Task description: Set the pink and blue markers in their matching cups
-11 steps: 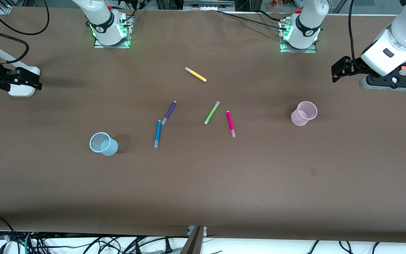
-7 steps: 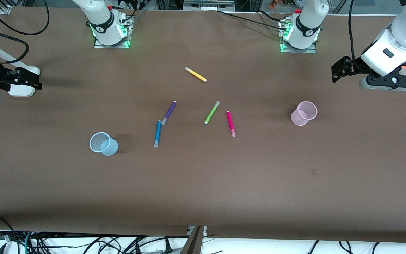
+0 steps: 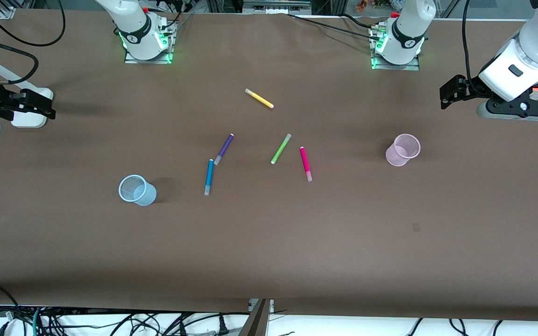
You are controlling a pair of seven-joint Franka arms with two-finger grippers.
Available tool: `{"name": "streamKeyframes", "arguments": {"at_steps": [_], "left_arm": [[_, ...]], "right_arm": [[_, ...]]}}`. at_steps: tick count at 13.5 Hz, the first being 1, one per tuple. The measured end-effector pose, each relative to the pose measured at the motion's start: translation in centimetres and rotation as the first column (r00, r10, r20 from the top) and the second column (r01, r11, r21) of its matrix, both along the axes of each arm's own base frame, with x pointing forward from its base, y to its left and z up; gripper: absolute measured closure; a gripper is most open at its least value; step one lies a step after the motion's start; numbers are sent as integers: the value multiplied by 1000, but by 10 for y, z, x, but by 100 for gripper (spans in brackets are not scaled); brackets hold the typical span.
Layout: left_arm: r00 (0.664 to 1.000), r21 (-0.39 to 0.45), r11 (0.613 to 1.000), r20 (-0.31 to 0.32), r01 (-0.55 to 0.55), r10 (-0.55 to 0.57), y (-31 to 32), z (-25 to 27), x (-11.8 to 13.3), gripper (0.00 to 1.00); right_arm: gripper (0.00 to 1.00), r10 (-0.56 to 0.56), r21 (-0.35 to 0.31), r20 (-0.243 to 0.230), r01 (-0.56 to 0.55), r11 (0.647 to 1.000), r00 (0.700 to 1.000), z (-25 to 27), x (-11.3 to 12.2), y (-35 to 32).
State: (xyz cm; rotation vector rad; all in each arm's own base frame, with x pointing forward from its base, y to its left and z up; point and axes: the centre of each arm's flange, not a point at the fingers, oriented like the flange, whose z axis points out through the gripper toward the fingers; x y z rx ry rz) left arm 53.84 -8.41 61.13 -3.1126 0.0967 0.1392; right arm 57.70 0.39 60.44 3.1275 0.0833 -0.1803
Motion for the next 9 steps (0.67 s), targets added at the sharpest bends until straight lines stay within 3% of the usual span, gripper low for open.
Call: {"name": "streamKeyframes", "arguments": {"at_steps": [9], "left_arm": [[1000, 0, 1000, 0, 0, 0, 0, 0, 0, 0]], "right_arm": [[0, 1, 0, 4, -1, 1000, 1000, -2, 3, 1]]}}
